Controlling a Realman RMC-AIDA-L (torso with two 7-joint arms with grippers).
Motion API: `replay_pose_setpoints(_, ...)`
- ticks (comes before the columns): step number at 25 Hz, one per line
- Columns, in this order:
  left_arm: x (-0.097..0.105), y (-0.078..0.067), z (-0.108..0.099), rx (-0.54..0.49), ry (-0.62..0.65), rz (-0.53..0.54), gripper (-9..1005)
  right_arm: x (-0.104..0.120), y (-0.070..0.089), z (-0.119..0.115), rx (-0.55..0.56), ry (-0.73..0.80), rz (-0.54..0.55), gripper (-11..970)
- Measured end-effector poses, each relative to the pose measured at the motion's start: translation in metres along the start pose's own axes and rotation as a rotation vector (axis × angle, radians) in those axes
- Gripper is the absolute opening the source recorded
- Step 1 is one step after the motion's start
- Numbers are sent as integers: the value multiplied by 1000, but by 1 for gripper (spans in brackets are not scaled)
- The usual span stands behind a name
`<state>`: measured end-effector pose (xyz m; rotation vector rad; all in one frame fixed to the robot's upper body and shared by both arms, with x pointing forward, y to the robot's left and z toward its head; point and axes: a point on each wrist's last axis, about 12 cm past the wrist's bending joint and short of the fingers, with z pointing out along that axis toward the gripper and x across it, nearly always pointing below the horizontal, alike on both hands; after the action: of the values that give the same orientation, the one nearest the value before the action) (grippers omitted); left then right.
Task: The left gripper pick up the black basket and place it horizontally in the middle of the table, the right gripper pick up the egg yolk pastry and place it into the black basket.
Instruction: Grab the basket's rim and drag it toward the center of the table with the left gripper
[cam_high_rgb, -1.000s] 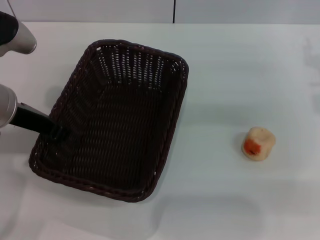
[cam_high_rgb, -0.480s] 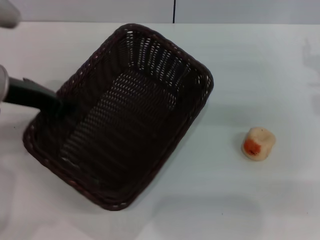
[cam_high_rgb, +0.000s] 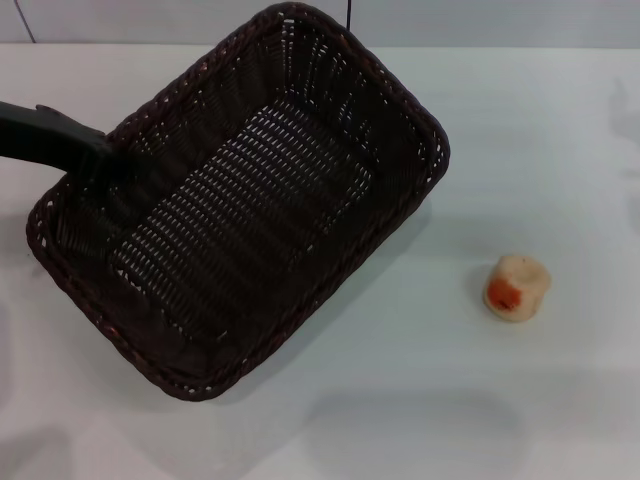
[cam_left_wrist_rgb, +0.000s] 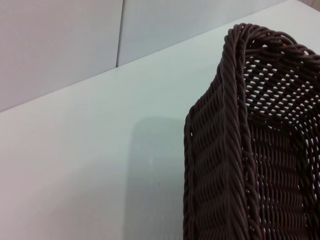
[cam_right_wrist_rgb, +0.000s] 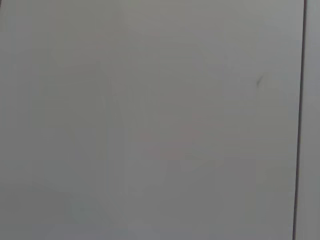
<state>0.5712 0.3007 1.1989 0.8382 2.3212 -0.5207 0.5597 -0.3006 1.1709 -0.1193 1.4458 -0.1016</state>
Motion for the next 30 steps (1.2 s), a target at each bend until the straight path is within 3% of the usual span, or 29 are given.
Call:
replay_pose_setpoints(15, -13, 22, -16, 220, -137, 146, 165, -6, 1, -8, 0, 0, -4, 383)
replay_pose_setpoints(28, -24, 31, -4, 272, -136, 343, 165, -15, 14, -23, -28, -28, -25, 382)
replay_pose_setpoints(30, -23, 28, -2, 280, -146, 419, 165, -16, 15, -26, -31, -28, -25, 382)
